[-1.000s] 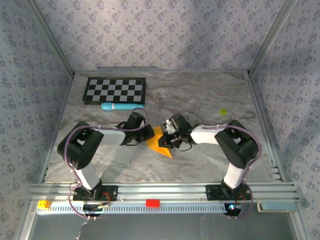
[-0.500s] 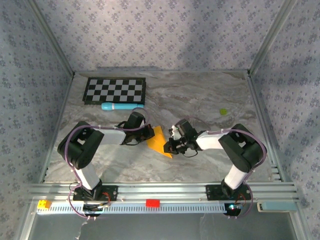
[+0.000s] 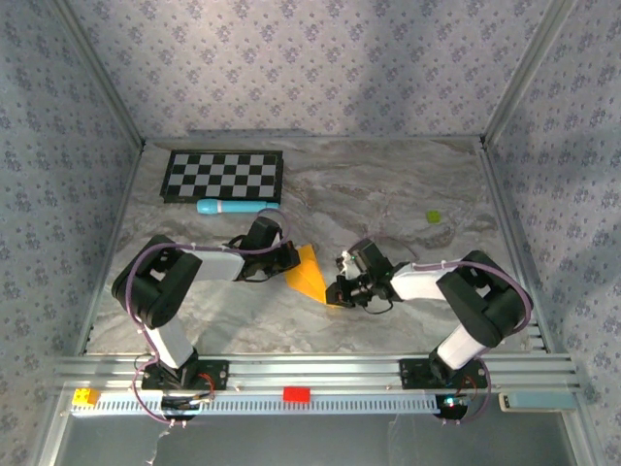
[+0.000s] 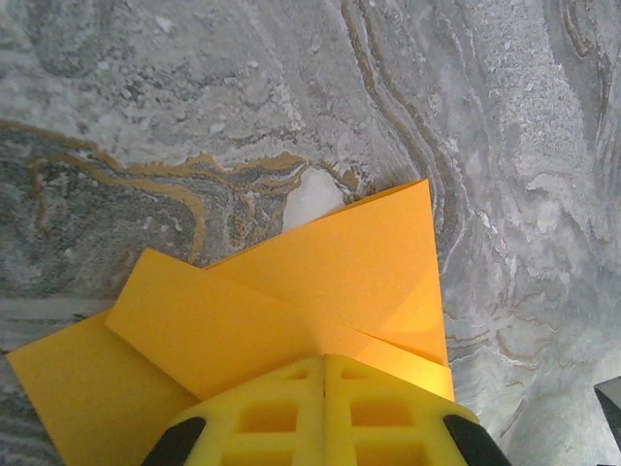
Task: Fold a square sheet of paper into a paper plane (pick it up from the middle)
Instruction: Fourth fold the wing at the center of the table, then turn over the paper at the center of the table.
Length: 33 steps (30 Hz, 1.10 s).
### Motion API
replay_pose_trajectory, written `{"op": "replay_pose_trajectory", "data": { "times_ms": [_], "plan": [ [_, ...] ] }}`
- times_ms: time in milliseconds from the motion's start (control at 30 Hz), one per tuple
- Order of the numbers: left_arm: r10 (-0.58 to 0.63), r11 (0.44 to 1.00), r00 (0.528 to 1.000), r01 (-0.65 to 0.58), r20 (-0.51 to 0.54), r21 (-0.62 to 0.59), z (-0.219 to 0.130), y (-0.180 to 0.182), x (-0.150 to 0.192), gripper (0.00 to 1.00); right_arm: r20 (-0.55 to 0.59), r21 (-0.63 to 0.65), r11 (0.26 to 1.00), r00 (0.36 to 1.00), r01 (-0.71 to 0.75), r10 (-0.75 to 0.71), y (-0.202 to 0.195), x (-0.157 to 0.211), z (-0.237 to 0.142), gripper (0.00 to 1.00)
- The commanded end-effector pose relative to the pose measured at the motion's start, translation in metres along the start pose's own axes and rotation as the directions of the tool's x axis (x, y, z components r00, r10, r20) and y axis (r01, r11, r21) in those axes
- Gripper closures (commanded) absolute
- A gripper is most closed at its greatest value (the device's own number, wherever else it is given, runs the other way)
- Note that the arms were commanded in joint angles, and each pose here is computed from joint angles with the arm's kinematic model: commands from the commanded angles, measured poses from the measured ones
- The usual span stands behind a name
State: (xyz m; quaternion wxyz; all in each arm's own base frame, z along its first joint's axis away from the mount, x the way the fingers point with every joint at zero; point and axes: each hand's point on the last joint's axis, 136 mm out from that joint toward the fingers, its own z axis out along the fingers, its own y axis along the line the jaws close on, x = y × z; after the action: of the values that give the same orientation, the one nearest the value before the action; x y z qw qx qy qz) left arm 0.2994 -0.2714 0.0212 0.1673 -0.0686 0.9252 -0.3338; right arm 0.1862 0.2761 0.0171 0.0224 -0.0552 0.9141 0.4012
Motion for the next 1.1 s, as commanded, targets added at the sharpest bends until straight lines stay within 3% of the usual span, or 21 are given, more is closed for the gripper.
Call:
{"op": "replay_pose_trajectory", "data": {
  "times_ms": [0,333,400,500,600,867,1067],
  "plan": [
    [-0.028,0.994,0.998,0.022,-0.051,-0.105,0.005,0.031,0.015,1.0,-0.019,0.102,0.992,0.997,-0.077,0.079,-0.035,0.018,0.005,0.94],
    [-0.061,0.993,0.997,0.056,-0.051,-0.102,0.003,0.031,0.017,1.0,0.05,0.114,0.988,0.994,-0.103,0.098,-0.018,0.015,-0.026,0.88],
    [-0.071,0.993,0.996,0.066,-0.051,-0.094,0.003,0.029,0.016,1.0,0.052,0.095,0.986,0.989,-0.14,0.135,-0.014,0.016,-0.028,0.82],
    [-0.087,0.993,0.995,0.082,-0.053,-0.087,0.002,0.027,0.016,1.0,0.079,0.057,0.981,0.981,-0.183,0.179,-0.007,0.013,-0.031,0.65],
    [-0.097,0.991,0.994,0.091,-0.053,-0.094,0.0,0.027,0.017,1.0,0.089,0.039,0.979,0.976,-0.201,0.197,-0.002,0.009,-0.032,0.6],
    [-0.104,0.991,0.993,0.1,-0.056,-0.085,-0.001,0.024,0.016,1.0,0.061,0.078,0.961,0.964,-0.265,0.26,-0.012,0.014,-0.027,0.67],
    [-0.104,0.992,0.993,0.099,-0.06,-0.084,-0.001,0.025,0.018,1.0,0.07,0.082,0.954,0.956,-0.289,0.283,-0.017,0.015,-0.024,0.67]
  ]
}}
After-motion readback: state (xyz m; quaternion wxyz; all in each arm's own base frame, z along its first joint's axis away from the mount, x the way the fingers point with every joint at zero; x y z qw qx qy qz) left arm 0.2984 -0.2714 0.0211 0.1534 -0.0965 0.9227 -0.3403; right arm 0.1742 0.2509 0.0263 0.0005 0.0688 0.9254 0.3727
